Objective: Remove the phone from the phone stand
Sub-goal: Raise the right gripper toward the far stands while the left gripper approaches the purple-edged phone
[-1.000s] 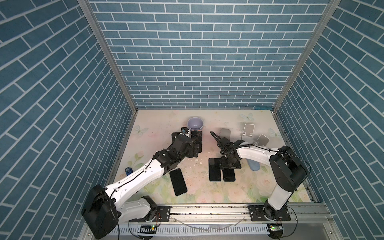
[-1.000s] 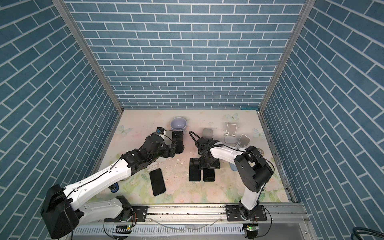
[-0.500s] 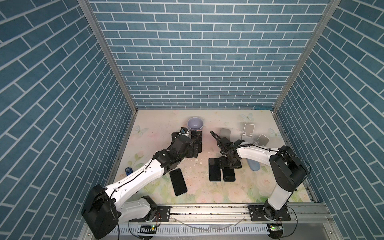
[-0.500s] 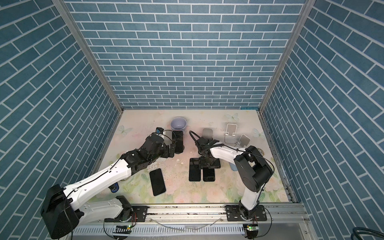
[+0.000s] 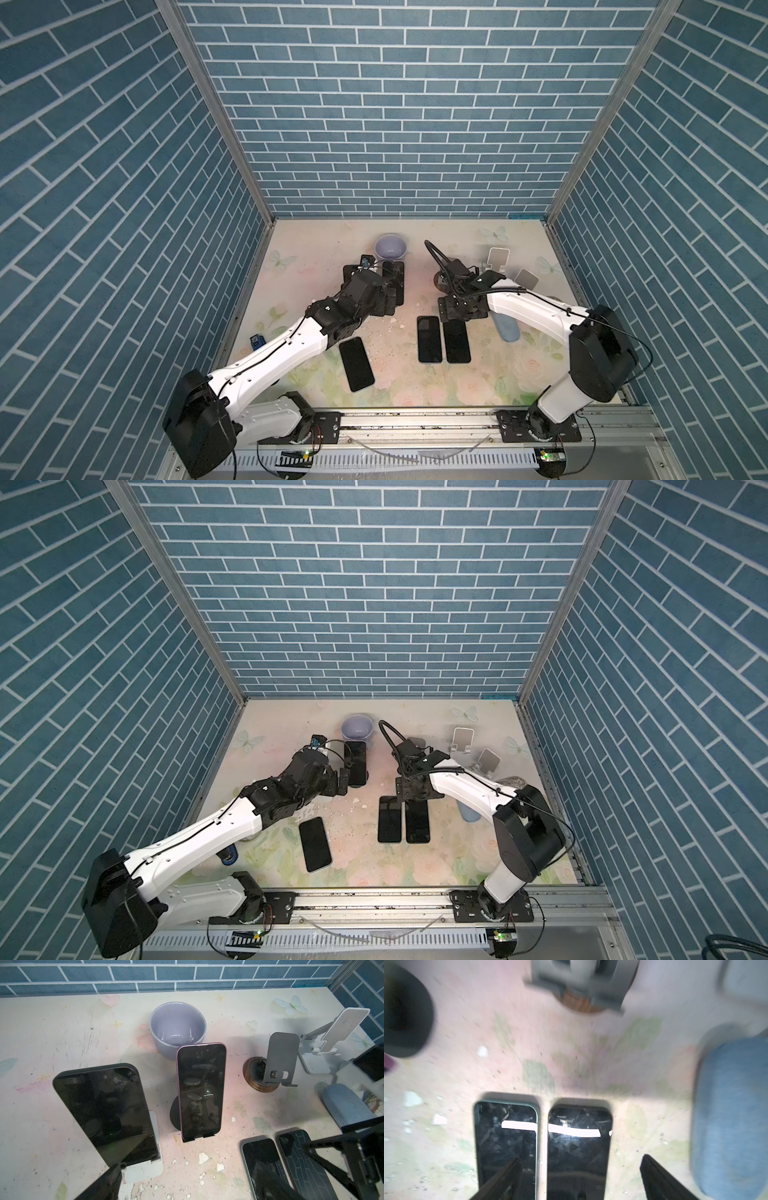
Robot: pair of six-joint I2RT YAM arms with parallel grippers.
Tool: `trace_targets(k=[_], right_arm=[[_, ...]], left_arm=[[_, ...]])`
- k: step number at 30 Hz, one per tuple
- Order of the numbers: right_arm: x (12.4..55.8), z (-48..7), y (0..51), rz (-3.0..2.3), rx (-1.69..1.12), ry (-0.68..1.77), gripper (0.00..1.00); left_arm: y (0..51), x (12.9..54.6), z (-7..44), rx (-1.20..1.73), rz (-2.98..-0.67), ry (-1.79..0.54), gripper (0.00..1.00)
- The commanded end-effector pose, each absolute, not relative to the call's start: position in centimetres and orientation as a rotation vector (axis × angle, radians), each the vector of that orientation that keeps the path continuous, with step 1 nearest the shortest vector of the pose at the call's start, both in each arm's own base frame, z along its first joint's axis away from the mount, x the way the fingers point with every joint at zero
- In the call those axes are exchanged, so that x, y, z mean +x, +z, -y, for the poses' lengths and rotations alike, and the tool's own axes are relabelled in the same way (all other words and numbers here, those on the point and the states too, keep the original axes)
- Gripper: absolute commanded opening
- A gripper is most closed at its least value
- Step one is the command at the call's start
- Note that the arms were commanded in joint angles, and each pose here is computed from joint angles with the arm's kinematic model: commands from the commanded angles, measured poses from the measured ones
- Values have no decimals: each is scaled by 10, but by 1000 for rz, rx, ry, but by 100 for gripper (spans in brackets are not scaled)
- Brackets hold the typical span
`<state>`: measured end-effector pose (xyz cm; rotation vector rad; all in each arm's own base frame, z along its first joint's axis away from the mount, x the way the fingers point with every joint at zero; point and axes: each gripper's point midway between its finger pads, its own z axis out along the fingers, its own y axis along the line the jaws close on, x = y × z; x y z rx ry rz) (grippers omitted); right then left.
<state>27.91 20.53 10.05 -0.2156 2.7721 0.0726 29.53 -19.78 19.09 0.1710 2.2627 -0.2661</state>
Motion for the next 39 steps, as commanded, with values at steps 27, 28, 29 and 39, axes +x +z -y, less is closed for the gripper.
trace_targets(k=[27,28,29,39], right_arm=[[348,-160,203,-2417,-57,111,90],[348,-160,202,-2417,-55,113,90],[348,-158,202,-2415,-52,113,90],[348,-153,199,-2414,-43,123,90]], left_arm=[[163,313,247,210,-2445,-20,100],[162,315,249,210,-2447,-17,100],[159,316,250,207,-2457,-8,100],[142,339,258,178,-2478,2,100]])
